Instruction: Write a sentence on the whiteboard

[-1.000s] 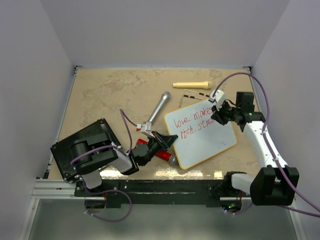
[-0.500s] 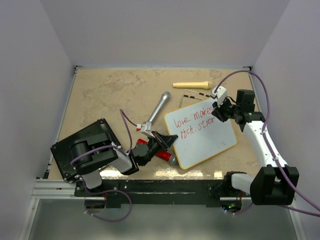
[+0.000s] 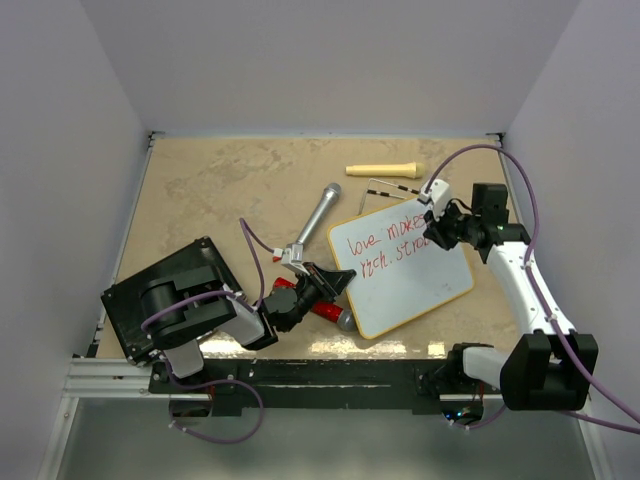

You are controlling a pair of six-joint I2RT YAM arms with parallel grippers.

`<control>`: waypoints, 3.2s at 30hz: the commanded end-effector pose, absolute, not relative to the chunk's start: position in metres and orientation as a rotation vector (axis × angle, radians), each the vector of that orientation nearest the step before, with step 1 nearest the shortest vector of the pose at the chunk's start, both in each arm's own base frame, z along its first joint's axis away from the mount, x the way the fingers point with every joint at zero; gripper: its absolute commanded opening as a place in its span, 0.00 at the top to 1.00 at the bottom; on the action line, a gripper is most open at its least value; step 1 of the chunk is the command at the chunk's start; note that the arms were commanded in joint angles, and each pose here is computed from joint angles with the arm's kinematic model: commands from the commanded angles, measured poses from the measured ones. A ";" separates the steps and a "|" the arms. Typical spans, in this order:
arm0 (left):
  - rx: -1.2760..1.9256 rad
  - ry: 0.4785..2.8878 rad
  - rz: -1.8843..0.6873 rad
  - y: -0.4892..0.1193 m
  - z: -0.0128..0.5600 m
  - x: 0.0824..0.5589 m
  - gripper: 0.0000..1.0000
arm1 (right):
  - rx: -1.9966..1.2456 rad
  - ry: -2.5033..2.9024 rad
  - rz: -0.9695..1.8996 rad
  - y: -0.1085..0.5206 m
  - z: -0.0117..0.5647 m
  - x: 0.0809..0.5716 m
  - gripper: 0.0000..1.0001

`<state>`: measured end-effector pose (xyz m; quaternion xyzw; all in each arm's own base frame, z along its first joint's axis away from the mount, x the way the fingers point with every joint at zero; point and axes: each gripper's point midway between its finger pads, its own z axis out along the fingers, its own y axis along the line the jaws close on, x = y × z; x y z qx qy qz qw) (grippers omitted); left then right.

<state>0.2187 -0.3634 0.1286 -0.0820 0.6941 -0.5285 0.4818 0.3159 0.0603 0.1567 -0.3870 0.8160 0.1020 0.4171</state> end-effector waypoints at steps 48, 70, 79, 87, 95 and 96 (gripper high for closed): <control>-0.038 1.646 -1.236 -0.362 0.130 0.213 1.00 | -0.886 2.003 0.256 0.057 0.168 0.333 1.00; -0.035 1.648 -1.235 -0.362 0.129 0.213 1.00 | -0.859 2.079 0.167 0.042 0.159 0.324 1.00; -0.034 1.648 -1.237 -0.362 0.129 0.213 1.00 | -0.816 2.024 0.144 0.041 0.173 0.344 1.00; -0.036 1.648 -1.236 -0.363 0.129 0.213 1.00 | -0.831 2.027 0.165 0.043 0.168 0.344 1.00; -0.036 1.651 -1.233 -0.361 0.128 0.213 1.00 | -0.933 2.086 0.204 0.046 0.151 0.322 1.00; -0.038 1.648 -1.236 -0.361 0.129 0.213 1.00 | -0.942 2.099 0.213 0.046 0.150 0.317 1.00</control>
